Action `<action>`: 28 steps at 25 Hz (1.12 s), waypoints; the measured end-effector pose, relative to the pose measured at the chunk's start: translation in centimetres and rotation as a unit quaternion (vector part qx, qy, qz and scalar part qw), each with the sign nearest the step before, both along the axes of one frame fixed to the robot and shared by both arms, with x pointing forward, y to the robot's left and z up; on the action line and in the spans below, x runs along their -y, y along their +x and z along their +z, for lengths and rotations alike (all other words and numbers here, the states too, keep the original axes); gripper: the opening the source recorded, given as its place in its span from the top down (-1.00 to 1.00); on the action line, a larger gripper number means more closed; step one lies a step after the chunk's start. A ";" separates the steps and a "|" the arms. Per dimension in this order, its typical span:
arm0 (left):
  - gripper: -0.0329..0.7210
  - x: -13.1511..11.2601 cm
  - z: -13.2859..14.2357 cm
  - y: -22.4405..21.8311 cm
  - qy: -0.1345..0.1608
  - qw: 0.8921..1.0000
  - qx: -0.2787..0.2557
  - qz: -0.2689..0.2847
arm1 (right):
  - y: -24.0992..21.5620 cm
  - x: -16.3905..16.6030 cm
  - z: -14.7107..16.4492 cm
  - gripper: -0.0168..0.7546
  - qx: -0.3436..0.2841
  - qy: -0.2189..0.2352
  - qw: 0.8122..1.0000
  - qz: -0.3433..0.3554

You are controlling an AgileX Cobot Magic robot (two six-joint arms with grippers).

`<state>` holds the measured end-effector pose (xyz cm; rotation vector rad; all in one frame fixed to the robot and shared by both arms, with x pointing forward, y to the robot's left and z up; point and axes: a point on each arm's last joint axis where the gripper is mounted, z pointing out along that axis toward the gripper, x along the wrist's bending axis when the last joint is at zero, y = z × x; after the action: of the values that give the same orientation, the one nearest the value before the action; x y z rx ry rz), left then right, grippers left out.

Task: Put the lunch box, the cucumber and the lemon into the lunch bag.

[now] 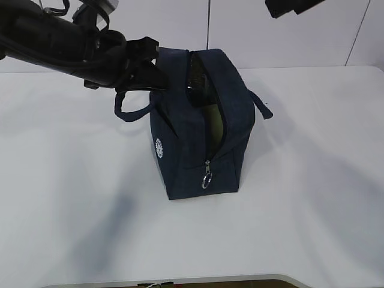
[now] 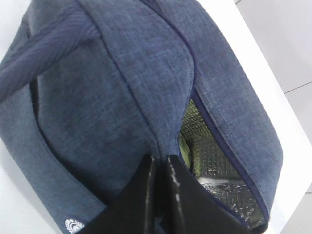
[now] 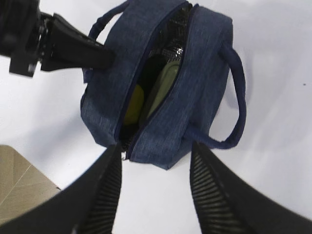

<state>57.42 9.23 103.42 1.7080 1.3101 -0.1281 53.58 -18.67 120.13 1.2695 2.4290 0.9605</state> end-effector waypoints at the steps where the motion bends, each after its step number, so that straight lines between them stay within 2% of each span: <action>1: 0.94 0.0 0.0 0.0 0.000 1.000 0.000 -0.001 | -0.5 0.2 -0.3 -0.01 -0.001 -0.002 1.000 -0.001; 17: 0.94 0.1 0.0 -0.2 -0.001 1.000 -0.005 -0.009 | -8.6 2.5 -5.7 -0.01 0.032 0.007 0.999 -0.004; 28: 0.94 0.2 0.0 -0.3 -0.003 1.000 -0.010 -0.017 | -12.5 2.2 -9.3 -0.01 0.027 0.064 0.996 0.054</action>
<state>57.09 9.07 103.39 1.7292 1.2944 -0.1695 41.08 -20.88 110.86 1.1451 2.4502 1.1808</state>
